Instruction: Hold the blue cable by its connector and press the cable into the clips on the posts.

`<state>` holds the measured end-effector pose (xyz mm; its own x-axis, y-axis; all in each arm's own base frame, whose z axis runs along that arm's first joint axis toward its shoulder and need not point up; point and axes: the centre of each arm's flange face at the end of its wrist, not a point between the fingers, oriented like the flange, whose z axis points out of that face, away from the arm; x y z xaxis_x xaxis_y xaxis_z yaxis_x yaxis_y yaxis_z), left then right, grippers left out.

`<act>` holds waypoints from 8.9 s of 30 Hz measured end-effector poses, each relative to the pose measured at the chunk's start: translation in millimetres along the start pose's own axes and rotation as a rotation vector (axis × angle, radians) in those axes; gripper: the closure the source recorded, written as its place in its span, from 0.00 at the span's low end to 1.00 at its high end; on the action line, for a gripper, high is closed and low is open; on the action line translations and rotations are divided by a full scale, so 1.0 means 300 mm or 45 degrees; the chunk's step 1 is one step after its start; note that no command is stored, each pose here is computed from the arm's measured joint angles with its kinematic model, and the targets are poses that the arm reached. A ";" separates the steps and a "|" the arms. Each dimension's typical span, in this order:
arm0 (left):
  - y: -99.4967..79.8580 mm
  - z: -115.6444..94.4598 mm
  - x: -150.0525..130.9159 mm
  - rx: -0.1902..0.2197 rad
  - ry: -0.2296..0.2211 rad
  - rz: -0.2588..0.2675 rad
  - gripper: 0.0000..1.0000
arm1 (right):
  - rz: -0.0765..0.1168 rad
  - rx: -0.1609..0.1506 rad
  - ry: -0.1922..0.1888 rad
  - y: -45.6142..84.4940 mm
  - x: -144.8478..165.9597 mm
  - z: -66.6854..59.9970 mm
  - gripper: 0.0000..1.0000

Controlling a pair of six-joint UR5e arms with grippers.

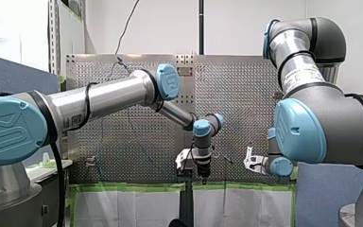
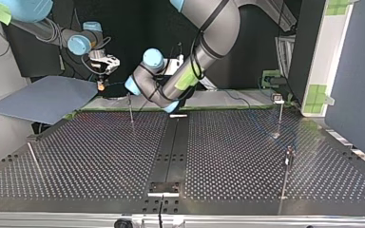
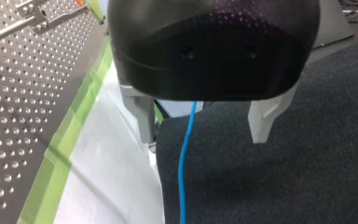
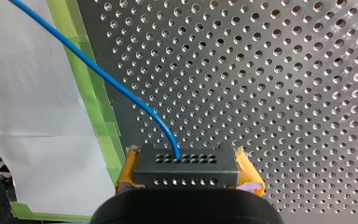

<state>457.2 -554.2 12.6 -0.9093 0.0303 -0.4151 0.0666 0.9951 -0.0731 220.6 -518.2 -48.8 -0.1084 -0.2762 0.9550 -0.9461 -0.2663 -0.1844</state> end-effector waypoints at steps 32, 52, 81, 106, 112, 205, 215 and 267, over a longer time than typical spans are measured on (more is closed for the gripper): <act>0.101 0.132 -0.029 0.012 -0.050 -0.042 0.00 | 0.000 0.015 -0.002 -0.015 -0.001 -0.001 1.00; 0.029 0.331 0.063 0.096 -0.077 -0.035 0.00 | 0.006 0.018 0.003 -0.016 0.001 0.001 1.00; 0.027 0.351 0.055 0.054 -0.193 0.024 0.00 | 0.006 0.019 0.006 -0.016 0.003 0.004 1.00; 0.005 0.347 0.103 0.006 -0.227 0.124 0.99 | 0.000 0.025 0.000 -0.027 -0.001 0.001 1.00; -0.012 0.331 0.107 0.023 -0.229 0.099 0.99 | 0.000 0.025 0.002 -0.027 0.000 0.002 1.00; -0.239 0.136 0.095 0.256 -0.971 -0.019 0.99 | 0.128 0.055 0.015 0.194 0.183 0.164 1.00; -0.218 0.203 -0.064 0.310 -1.090 -0.122 0.99 | 0.120 0.086 0.011 0.176 0.181 0.165 1.00; -0.158 0.377 -0.085 0.378 -1.248 -0.129 0.99 | 0.108 -0.004 0.070 0.199 0.202 0.183 1.00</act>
<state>523.7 -612.8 -75.9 -0.1906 -0.2751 -0.9423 0.2282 0.9212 -0.3151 174.4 -601.6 -14.6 -0.2047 -0.2466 0.9473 -0.9338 -0.2410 -0.2645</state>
